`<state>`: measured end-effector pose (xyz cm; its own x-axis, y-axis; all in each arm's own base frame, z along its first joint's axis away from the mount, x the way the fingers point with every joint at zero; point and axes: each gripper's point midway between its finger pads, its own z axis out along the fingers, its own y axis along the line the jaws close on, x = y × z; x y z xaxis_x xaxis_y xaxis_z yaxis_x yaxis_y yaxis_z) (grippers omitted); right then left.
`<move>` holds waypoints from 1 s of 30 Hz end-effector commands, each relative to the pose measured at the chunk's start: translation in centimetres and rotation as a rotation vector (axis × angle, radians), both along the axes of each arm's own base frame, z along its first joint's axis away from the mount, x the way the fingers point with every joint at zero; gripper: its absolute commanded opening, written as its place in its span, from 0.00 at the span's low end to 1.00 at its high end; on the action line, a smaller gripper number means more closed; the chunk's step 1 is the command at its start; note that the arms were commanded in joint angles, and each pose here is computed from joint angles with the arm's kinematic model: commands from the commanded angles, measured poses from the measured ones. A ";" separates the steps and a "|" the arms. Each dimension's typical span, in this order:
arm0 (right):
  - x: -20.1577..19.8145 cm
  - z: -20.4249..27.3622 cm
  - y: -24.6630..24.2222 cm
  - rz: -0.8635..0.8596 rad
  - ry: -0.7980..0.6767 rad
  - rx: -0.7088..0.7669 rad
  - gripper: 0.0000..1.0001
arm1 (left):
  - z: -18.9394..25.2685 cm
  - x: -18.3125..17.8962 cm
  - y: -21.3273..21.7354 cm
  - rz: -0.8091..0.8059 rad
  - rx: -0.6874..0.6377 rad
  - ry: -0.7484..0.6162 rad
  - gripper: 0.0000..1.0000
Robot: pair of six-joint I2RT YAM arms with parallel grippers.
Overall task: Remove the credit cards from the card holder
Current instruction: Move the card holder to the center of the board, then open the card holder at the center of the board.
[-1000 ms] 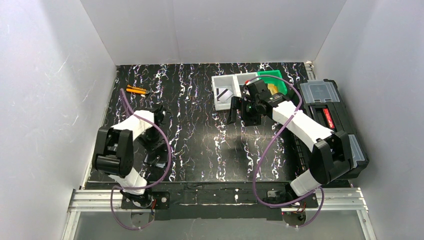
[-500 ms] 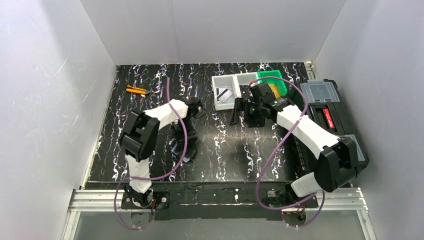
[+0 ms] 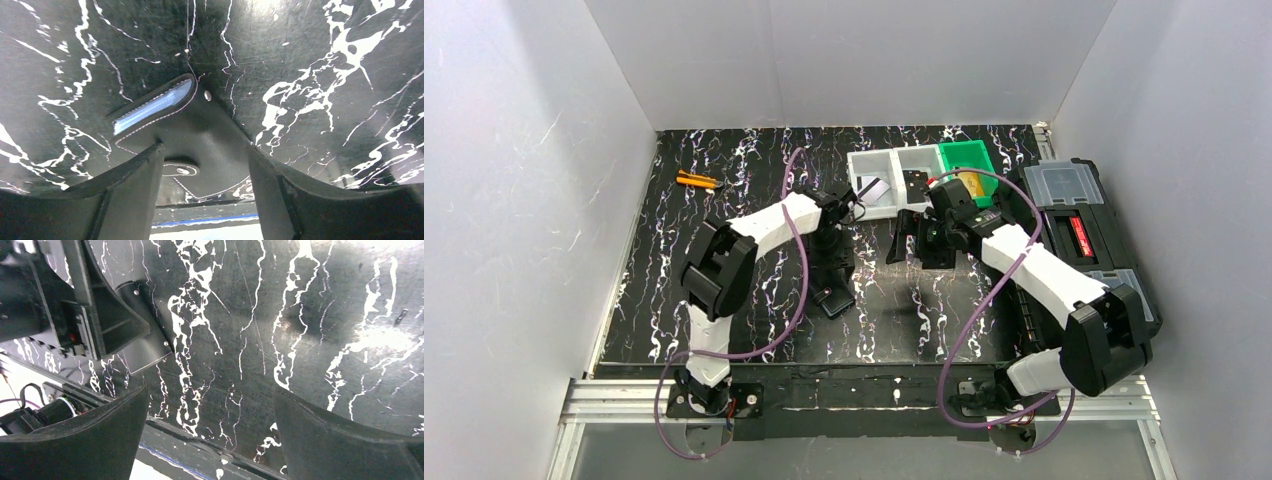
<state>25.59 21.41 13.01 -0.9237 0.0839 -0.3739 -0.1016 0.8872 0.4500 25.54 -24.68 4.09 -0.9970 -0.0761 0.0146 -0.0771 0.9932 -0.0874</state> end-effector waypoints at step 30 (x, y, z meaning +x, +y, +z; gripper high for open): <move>-2.7 -8.0 11.6 0.233 0.219 0.221 0.70 | 1.1 -1.2 2.4 -0.163 -0.009 -0.078 0.40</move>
<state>23.22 31.68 5.23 -0.9849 -0.0638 -0.1610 -0.1526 0.7596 0.6323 23.85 -22.69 5.28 -0.9968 0.0706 -0.0389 0.0756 0.9857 -0.1503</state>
